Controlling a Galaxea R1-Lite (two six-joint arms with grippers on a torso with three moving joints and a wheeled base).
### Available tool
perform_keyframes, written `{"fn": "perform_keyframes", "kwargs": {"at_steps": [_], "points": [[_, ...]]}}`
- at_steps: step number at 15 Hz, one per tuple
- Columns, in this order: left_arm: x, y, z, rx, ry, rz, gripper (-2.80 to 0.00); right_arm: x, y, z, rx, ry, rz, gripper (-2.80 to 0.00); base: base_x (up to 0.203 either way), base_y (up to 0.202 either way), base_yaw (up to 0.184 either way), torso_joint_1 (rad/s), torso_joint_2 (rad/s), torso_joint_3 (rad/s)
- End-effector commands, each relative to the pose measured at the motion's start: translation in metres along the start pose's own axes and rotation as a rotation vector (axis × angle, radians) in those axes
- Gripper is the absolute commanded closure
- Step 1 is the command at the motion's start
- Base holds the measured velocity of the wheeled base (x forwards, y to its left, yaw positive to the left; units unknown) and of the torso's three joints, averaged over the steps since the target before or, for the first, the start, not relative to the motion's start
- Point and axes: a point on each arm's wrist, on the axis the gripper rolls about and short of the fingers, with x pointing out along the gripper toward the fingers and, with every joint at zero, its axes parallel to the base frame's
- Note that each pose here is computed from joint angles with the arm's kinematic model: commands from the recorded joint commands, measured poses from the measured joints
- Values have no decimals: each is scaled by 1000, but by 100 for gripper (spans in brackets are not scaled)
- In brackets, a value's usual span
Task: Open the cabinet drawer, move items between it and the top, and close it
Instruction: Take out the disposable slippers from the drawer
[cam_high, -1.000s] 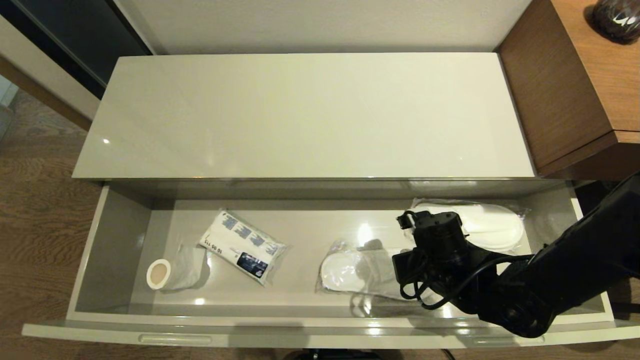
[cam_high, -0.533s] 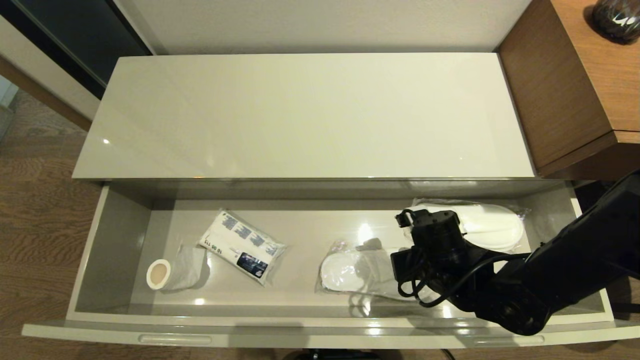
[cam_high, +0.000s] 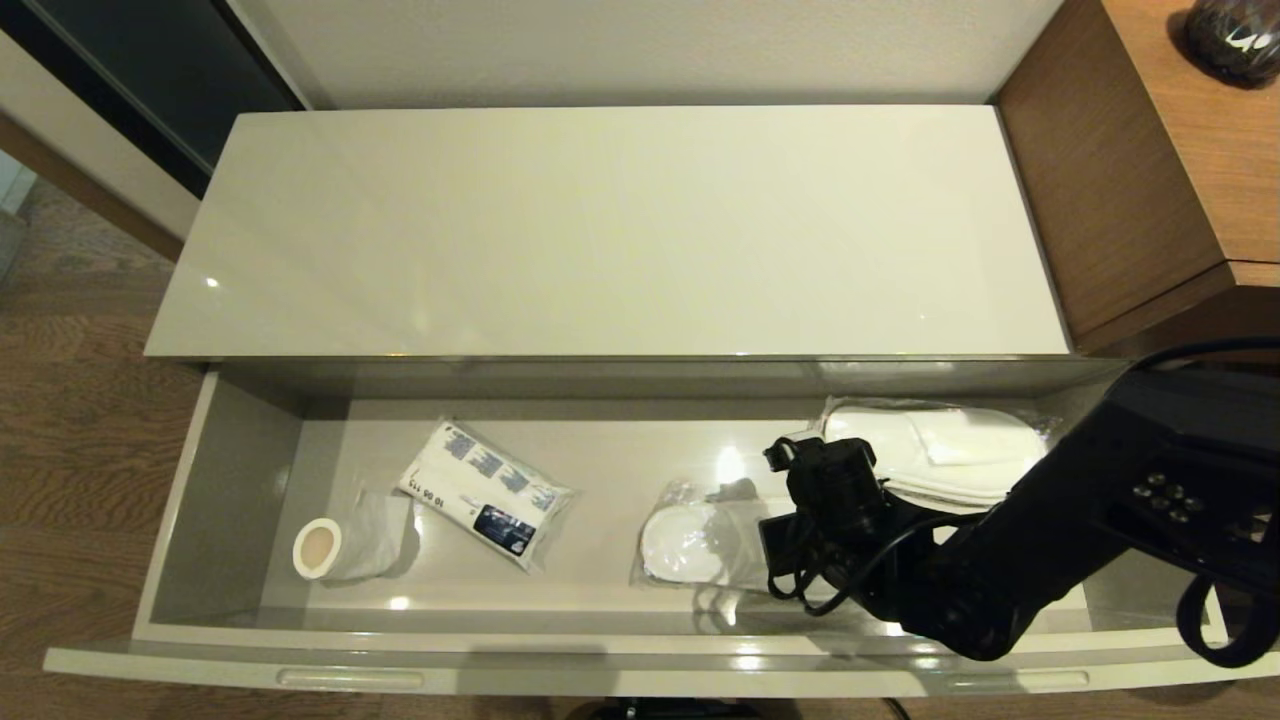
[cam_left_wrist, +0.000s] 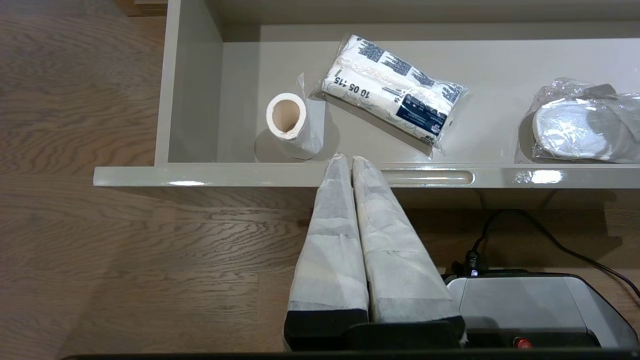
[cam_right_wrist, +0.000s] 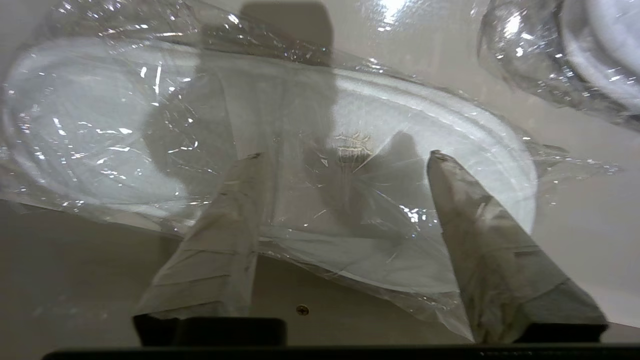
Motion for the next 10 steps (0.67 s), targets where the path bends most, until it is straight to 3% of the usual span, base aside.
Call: {"fn": "perform_keyframes", "kwargs": {"at_steps": [1, 10], "points": [[0, 0, 0, -1, 1, 1, 0, 12, 4, -9, -7, 22, -2, -280, 0, 0, 0, 0, 0, 0], [0, 0, 0, -1, 1, 1, 0, 11, 4, -6, 0, 2, -2, -280, 0, 0, 0, 0, 0, 0]]}}
